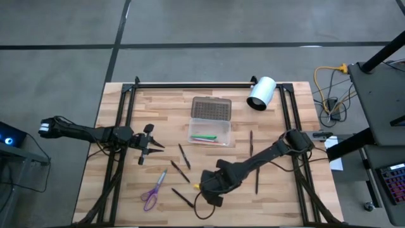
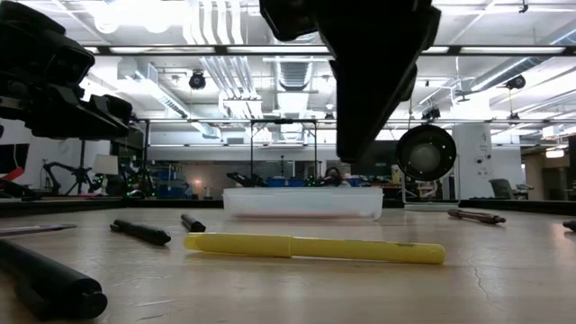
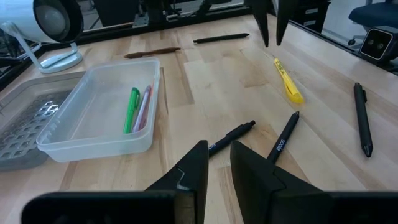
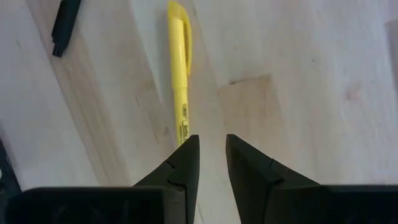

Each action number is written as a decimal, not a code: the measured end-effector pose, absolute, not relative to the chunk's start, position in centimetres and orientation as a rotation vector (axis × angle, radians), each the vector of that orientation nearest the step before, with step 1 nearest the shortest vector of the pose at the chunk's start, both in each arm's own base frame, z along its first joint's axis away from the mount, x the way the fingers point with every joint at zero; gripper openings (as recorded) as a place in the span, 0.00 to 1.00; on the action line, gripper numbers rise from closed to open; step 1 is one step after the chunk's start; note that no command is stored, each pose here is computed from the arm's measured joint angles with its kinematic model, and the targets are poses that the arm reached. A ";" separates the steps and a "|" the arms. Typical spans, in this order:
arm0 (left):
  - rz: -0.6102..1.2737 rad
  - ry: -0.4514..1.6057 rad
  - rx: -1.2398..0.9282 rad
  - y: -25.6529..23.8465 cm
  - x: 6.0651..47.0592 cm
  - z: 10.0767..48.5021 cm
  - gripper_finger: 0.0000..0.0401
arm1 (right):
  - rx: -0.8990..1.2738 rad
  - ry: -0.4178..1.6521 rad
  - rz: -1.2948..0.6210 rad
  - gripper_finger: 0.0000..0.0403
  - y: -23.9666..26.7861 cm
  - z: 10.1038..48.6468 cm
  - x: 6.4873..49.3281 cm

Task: Pick & place school supplies into a supply box
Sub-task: Put the yellow pen into the black supply box

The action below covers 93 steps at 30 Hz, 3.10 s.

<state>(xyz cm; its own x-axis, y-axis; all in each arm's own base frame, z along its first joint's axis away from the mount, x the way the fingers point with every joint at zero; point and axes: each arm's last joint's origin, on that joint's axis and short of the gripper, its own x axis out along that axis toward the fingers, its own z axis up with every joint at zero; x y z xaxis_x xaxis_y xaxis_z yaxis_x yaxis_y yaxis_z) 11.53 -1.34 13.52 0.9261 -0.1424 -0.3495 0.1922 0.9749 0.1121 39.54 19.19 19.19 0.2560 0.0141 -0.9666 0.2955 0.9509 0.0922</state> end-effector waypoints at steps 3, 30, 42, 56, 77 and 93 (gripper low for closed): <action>-0.172 0.347 0.146 -1.3 11.5 13.5 0.13 | 0.272 1.307 -0.183 0.17 19.5 19.0 39.5; -0.172 0.347 0.146 -1.3 11.5 13.5 0.13 | 0.142 1.350 -0.069 0.19 20.6 16.5 43.0; -0.172 0.347 0.146 -1.3 11.5 13.5 0.13 | 0.203 1.415 -0.080 0.18 19.8 15.2 42.8; -0.172 0.347 0.146 -1.3 11.5 13.5 0.13 | 0.163 1.455 -0.022 0.12 19.1 14.3 42.6; -0.173 0.346 0.146 -1.3 11.5 13.5 0.13 | -0.088 1.428 -0.147 0.04 18.1 16.1 42.1; -0.172 0.347 0.146 -1.3 11.5 13.5 0.13 | -0.409 1.231 -0.450 0.03 15.6 18.4 42.3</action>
<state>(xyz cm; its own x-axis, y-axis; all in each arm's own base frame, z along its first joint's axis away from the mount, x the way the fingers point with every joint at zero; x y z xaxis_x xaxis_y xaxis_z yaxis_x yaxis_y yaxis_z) 11.53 -1.34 13.53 0.9261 -0.1424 -0.3493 0.1922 0.9749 0.1120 42.28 15.63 18.45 0.2679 -0.5361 -0.8005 0.1071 0.8423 -0.5283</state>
